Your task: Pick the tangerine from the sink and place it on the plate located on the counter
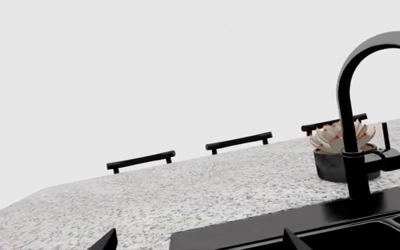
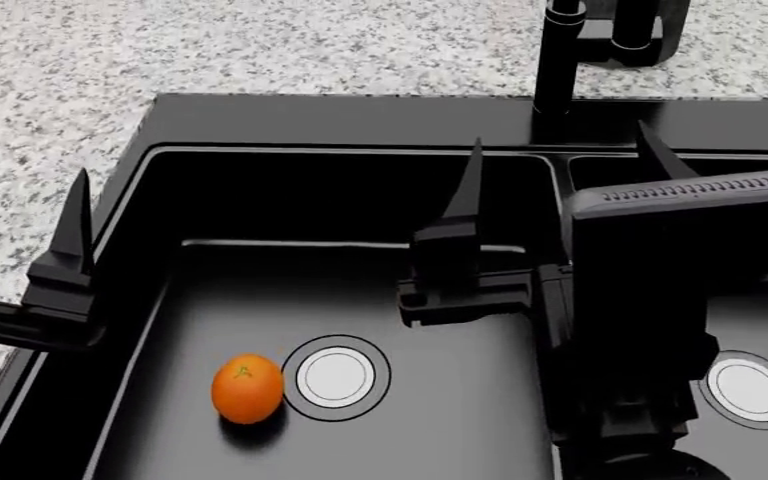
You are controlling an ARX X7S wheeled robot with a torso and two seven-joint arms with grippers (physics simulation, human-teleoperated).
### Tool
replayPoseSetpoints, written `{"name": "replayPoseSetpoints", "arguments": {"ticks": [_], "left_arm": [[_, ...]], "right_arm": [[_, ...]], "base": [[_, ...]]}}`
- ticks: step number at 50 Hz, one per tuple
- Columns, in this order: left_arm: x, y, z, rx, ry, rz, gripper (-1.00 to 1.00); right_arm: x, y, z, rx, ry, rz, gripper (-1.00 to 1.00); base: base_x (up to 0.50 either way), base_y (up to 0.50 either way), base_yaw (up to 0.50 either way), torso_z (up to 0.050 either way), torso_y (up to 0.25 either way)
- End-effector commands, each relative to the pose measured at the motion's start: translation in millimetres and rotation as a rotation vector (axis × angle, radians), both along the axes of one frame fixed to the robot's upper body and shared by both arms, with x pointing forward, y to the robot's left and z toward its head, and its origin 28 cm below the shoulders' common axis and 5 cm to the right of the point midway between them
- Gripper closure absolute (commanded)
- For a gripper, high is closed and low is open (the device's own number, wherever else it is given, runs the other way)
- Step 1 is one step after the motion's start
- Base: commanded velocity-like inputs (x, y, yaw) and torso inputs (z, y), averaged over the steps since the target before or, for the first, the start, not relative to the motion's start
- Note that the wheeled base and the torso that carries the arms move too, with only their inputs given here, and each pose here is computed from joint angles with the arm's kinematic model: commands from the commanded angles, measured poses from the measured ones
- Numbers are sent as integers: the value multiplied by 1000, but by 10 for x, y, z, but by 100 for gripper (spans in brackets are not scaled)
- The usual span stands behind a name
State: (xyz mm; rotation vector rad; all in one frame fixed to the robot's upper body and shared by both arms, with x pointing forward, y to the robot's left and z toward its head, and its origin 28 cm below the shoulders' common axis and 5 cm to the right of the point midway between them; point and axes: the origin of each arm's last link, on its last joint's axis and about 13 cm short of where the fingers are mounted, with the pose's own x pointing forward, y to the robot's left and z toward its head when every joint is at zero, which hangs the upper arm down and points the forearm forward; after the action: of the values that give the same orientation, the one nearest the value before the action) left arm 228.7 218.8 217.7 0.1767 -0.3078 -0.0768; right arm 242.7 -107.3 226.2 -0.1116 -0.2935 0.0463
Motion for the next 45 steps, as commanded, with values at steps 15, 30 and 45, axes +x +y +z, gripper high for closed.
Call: {"name": "replayPoseSetpoints", "arguments": {"ticks": [15,30,45], "left_arm": [[10,-13,4,23,4,9,-100],[32,-19,5,26,18,15,-100],[31,-35,29,35,24,17,-100]], "right_arm": [[2,2,-1,-4,1,-1,-100],[-1,1,1,-6,-1,0,-100],[-12,-13,13,0,-7,-2,-100]], "base": [[0,0,0,6,0],[0,0,0,50,0],[0,0,0,50,0]]}}
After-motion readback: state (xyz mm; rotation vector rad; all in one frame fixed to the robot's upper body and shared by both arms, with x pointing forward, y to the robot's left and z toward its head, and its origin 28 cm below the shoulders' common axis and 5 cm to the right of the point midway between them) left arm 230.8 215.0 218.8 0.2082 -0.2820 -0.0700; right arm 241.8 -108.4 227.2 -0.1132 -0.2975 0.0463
